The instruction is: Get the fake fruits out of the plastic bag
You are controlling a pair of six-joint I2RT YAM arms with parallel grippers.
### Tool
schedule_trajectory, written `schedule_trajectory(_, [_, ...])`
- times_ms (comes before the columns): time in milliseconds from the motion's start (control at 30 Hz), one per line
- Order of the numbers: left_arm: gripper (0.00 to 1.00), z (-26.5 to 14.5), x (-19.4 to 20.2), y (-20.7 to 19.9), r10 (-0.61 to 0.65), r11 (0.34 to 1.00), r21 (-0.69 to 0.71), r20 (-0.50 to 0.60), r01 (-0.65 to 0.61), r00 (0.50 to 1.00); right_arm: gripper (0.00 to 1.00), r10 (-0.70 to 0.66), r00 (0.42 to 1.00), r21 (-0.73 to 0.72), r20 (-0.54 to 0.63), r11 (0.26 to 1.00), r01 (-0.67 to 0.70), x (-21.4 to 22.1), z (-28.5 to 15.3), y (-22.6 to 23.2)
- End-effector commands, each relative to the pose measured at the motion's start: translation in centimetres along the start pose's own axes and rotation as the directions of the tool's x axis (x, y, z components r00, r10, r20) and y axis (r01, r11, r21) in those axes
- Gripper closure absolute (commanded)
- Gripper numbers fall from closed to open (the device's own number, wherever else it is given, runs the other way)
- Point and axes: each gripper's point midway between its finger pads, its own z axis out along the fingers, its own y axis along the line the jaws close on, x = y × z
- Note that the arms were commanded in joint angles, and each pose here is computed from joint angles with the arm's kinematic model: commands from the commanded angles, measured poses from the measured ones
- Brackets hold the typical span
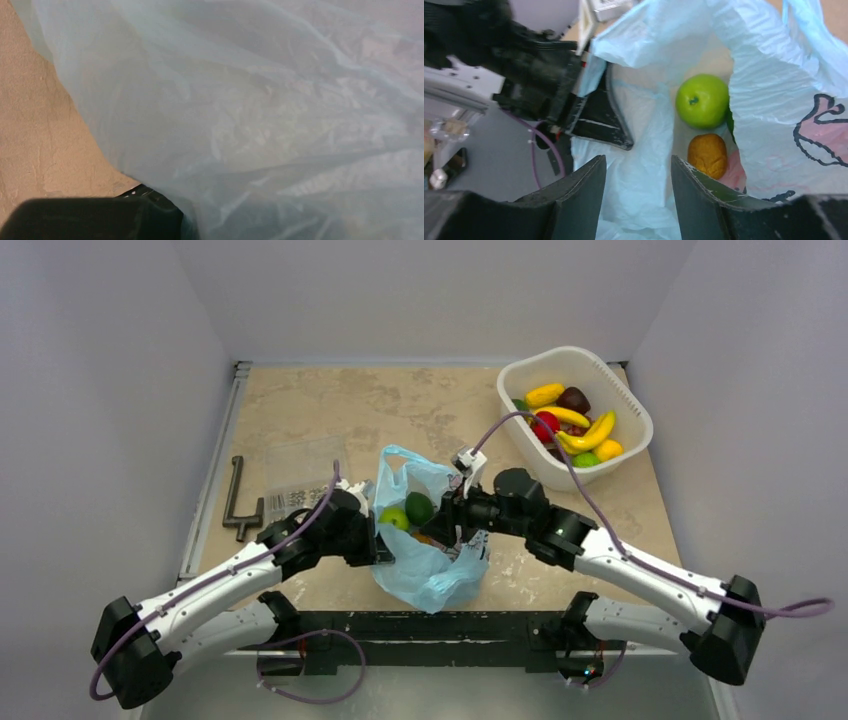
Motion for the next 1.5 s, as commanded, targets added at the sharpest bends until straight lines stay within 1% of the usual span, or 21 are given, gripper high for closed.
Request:
schedule_trajectory(0, [0.91, 0.4, 0.2, 0.4, -0.008, 1.0, 0.007, 0.016, 0.008, 1.0, 0.51, -0.027, 0.999, 0.112, -0.03, 0.993, 0.03, 2.1, 2.7, -2.1])
schedule_trajectory(133, [0.52, 0.4, 0.8, 1.2, -0.047, 0.999, 0.014, 0.029, 0.047, 0.998, 0.57, -0.032, 0.996, 0.161, -0.084, 0.986, 0.045, 5.2, 4.0, -3.2])
schedule_trajectory(200, [0.39, 0.5, 1.1, 1.5, -0.065, 0.998, 0.02, 0.033, 0.064, 0.997, 0.57, -0.022, 0.995, 0.141, -0.093, 0.989, 0.035, 6.6, 4.6, -2.9])
schedule_trajectory(267, [0.31, 0.6, 1.3, 2.0, -0.082, 0.997, 0.017, 0.042, 0.081, 0.996, 0.61, -0.012, 0.993, 0.107, -0.119, 0.994, 0.025, 8.2, 5.1, -2.2])
schedule_trajectory(333, [0.11, 0.7, 1.3, 2.5, -0.097, 0.995, 0.006, 0.052, 0.097, 0.994, 0.66, -0.001, 0.988, 0.07, -0.156, 0.997, 0.012, 10.3, 5.9, -1.1])
schedule_trajectory(367, [0.04, 0.8, 1.4, 2.6, -0.102, 0.995, 0.004, 0.056, 0.102, 0.993, 0.68, 0.007, 0.986, 0.042, -0.168, 0.999, 0.0, 11.2, 6.2, -0.3])
schedule_trajectory(400, [0.01, 0.9, 1.3, 2.7, -0.104, 0.995, 0.003, 0.059, 0.104, 0.993, 0.71, 0.017, 0.984, 0.019, -0.177, 1.0, -0.014, 12.0, 6.6, 0.4])
schedule_trajectory(433, [0.0, 0.9, 1.3, 2.7, -0.108, 0.994, 0.004, 0.061, 0.108, 0.992, 0.73, 0.026, 0.982, -0.001, -0.188, 1.0, -0.026, 12.8, 7.0, 1.1])
schedule_trajectory(567, [0.0, 1.1, 1.1, 2.6, -0.124, 0.992, 0.013, 0.076, 0.123, 0.989, 0.8, 0.013, 0.974, -0.051, -0.227, 0.998, -0.026, 15.6, 8.6, 4.1])
schedule_trajectory(633, [0.0, 1.4, 1.0, 3.3, -0.136, 0.99, -0.014, 0.092, 0.137, 0.986, 0.84, 0.045, 0.974, -0.056, -0.223, 0.997, -0.059, 15.9, 9.1, 4.5])
schedule_trajectory(700, [0.07, 1.9, 1.1, 4.2, -0.138, 0.988, -0.051, 0.092, 0.143, 0.986, 0.85, 0.071, 0.981, -0.047, -0.183, 0.996, -0.081, 15.2, 9.0, 4.4])
schedule_trajectory(733, [0.13, 2.2, 1.2, 4.5, -0.133, 0.988, -0.066, 0.09, 0.14, 0.987, 0.86, 0.069, 0.984, -0.028, -0.166, 0.997, -0.074, 14.7, 8.8, 4.1])
schedule_trajectory(833, [0.41, 2.7, 1.5, 5.5, -0.131, 0.985, -0.1, 0.085, 0.139, 0.988, 0.86, 0.055, 0.989, 0.092, -0.134, 0.995, -0.043, 13.4, 7.8, 2.3])
schedule_trajectory(900, [0.56, 3.0, 1.8, 6.0, -0.125, 0.985, -0.113, 0.077, 0.133, 0.989, 0.85, 0.063, 0.992, 0.185, -0.113, 0.982, -0.041, 13.0, 7.0, 0.6])
schedule_trajectory(933, [0.63, 3.2, 1.9, 6.1, -0.123, 0.984, -0.12, 0.073, 0.131, 0.99, 0.82, 0.056, 0.993, 0.221, -0.101, 0.975, -0.033, 12.7, 6.6, -0.1])
schedule_trajectory(967, [0.7, 3.3, 1.9, 6.3, -0.12, 0.984, -0.128, 0.069, 0.128, 0.99, 0.75, 0.049, 0.996, 0.26, -0.077, 0.965, -0.027, 12.1, 6.3, -0.8])
schedule_trajectory(1067, [0.9, 3.6, 2.0, 6.5, -0.118, 0.983, -0.137, 0.067, 0.126, 0.991, 0.7, 0.035, 0.997, 0.368, -0.066, 0.93, -0.009, 11.9, 5.6, -2.7])
schedule_trajectory(1200, [0.97, 4.2, 1.3, 6.1, -0.116, 0.985, -0.118, 0.089, 0.126, 0.989, 0.7, -0.01, 0.994, 0.354, -0.107, 0.934, 0.047, 13.3, 5.7, -3.4])
schedule_trajectory(1300, [1.0, 4.6, 0.5, 5.5, -0.102, 0.987, -0.11, 0.106, 0.114, 0.989, 0.7, -0.026, 0.994, 0.398, -0.103, 0.915, 0.066, 14.1, 5.7, -4.9])
schedule_trajectory(1400, [1.0, 4.9, -0.9, 5.8, -0.062, 0.982, -0.168, 0.14, 0.085, 0.988, 0.58, -0.066, 0.996, 0.485, -0.063, 0.87, 0.088, 13.5, 5.7, -7.3])
schedule_trajectory(1467, [1.0, 5.1, -1.8, 5.6, -0.038, 0.98, -0.19, 0.148, 0.066, 0.988, 0.56, -0.087, 0.995, 0.534, -0.056, 0.839, 0.103, 12.3, 6.2, -8.5])
